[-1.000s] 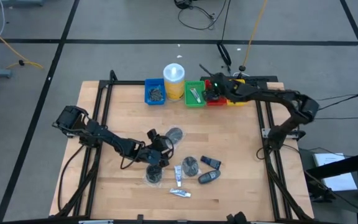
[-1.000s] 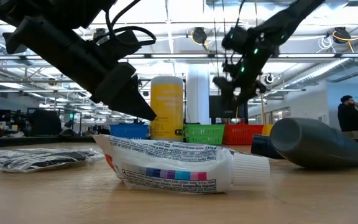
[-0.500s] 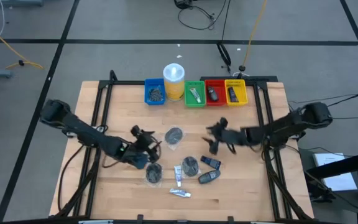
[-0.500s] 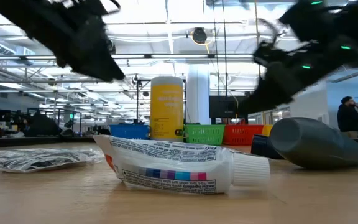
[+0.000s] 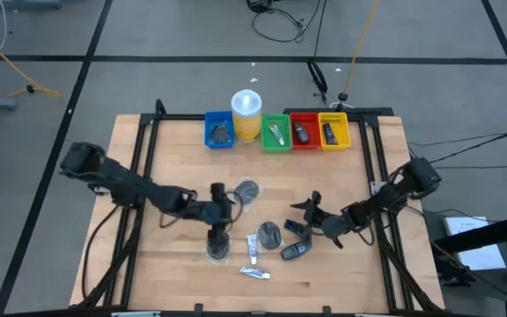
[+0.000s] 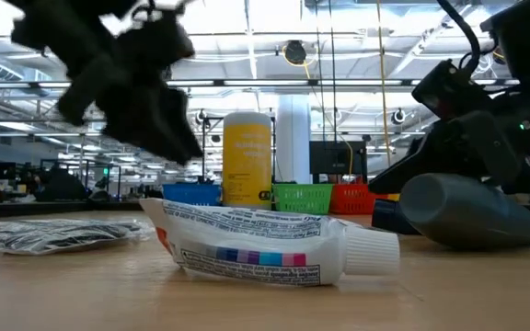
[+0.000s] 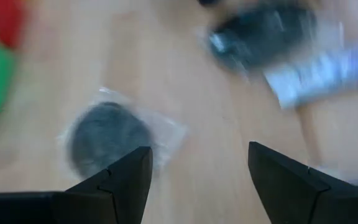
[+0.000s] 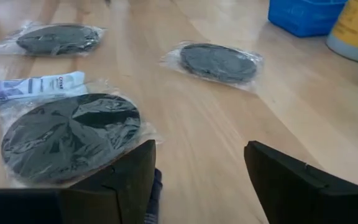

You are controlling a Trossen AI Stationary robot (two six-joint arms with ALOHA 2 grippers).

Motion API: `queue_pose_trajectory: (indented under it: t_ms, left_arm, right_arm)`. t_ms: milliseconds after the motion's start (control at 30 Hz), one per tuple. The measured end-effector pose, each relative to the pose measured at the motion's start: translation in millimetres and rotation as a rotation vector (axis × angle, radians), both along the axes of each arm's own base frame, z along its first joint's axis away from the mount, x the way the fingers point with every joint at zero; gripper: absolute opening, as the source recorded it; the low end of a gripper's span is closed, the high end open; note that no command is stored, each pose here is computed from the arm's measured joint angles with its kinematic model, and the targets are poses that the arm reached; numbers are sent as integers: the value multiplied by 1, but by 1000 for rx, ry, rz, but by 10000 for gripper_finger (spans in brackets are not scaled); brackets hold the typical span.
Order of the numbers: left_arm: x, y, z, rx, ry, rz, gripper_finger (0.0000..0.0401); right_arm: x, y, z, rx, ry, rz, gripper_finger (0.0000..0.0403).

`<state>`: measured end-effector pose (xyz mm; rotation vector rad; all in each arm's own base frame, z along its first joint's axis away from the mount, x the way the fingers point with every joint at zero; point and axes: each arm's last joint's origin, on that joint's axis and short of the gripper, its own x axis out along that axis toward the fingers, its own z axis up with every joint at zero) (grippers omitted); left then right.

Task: Pick & Place Travel size toiletries
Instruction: Put the hairbrush into the blue basket

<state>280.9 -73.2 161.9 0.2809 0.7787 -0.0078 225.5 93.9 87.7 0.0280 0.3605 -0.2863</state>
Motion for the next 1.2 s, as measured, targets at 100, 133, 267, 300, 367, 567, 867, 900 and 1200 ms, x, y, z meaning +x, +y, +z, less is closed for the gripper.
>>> queue_pose_trajectory:
  t_ms: [100, 133, 267, 300, 367, 567, 867, 900, 1200]
  left_arm:
    - [12, -1, -22, 103, 21, -123, 257]
    - [15, 0, -27, 135, 16, -138, 257]
    - [28, 8, -46, 206, 1, -153, 257]
    - [30, 12, -50, 209, 3, -140, 257]
    - [34, 19, -55, 205, -8, -102, 257]
    - [37, 45, -61, 115, 20, 12, 254]
    - [36, 67, -64, 24, 48, 81, 129]
    - [36, 68, -64, 24, 49, 86, 109]
    - [26, 55, -39, 140, 28, 215, 8]
  right_arm:
    - [2, -1, -2, -10, -8, 2, 237]
    - [2, -2, -2, -12, -13, -1, 237]
    - [3, -3, -2, -14, -14, -7, 237]
    - [3, -4, -2, -13, -15, -8, 237]
    - [4, -4, -2, -12, -17, -9, 237]
    - [4, -4, -1, -9, -20, -11, 237]
    - [4, -4, -1, -9, -20, -10, 238]
    - [4, -4, -1, -9, -20, -10, 238]
    - [4, -4, -1, -8, -19, -8, 238]
